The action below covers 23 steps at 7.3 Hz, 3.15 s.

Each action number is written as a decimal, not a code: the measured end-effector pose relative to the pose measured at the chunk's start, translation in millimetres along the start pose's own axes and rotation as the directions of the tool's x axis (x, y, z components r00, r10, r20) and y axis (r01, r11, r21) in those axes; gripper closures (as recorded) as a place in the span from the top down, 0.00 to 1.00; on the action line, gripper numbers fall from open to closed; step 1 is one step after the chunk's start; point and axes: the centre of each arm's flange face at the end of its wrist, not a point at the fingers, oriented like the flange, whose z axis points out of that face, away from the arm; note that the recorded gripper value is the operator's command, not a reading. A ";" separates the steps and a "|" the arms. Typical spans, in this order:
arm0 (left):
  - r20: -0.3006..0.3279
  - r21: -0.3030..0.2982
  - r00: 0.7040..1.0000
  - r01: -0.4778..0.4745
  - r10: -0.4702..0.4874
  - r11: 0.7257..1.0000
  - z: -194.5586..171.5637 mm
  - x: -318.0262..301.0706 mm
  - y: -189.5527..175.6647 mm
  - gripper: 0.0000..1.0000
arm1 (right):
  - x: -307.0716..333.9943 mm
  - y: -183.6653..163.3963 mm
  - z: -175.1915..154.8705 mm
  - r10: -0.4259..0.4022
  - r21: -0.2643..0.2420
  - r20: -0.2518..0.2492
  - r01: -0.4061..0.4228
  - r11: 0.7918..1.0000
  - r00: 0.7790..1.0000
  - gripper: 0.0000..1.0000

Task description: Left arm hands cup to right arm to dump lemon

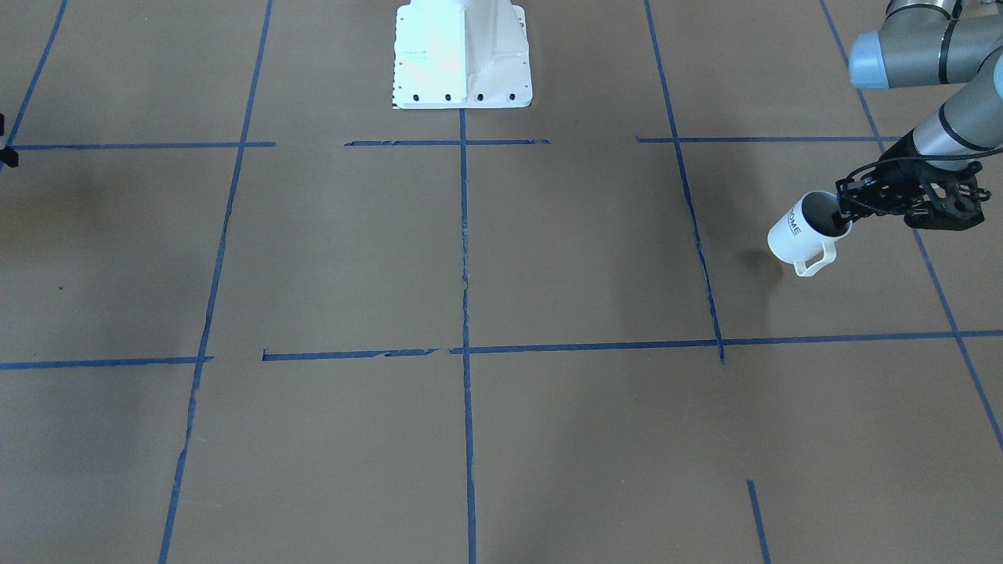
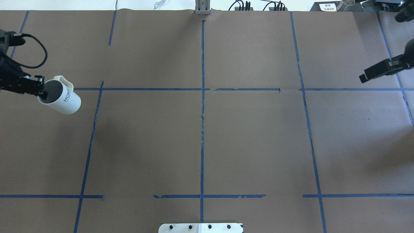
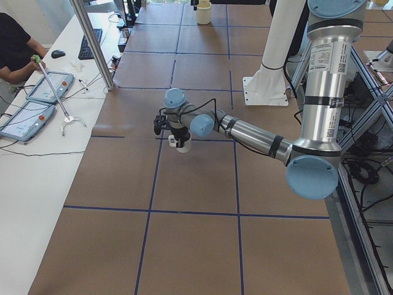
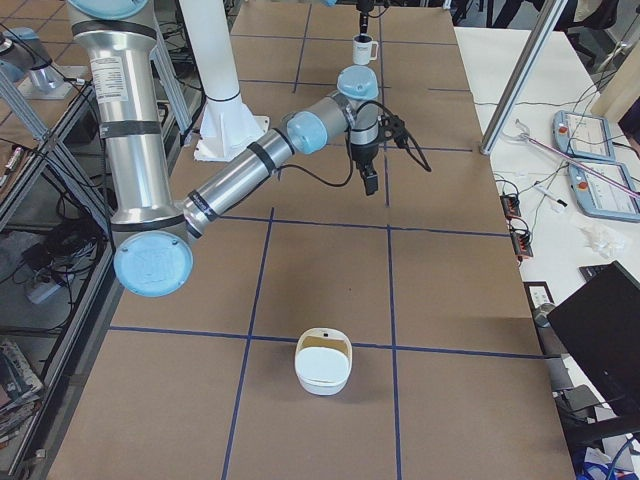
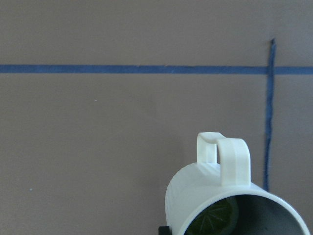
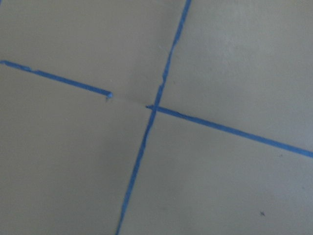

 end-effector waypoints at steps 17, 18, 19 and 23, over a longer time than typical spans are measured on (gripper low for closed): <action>-0.074 -0.142 0.970 0.220 -0.232 0.965 -40.6 429.9 -44.0 0.00 | -357.3 17.4 135.9 -0.060 0.744 -0.055 0.081 0.663 0.997 0.99; -0.076 -0.148 0.971 0.212 -0.225 0.966 -39.1 435.0 -39.0 0.00 | -357.7 18.1 139.0 -0.060 0.746 -0.054 0.080 0.661 0.997 0.99; -0.081 -0.154 0.972 0.206 -0.220 0.966 -39.7 437.7 -35.7 0.00 | -357.6 18.4 140.5 -0.060 0.747 -0.054 0.080 0.660 0.997 0.99; -0.087 -0.170 0.971 0.205 -0.222 0.964 -41.6 440.8 -30.5 0.00 | -356.4 19.2 144.2 -0.063 0.744 -0.067 0.092 0.661 0.996 0.99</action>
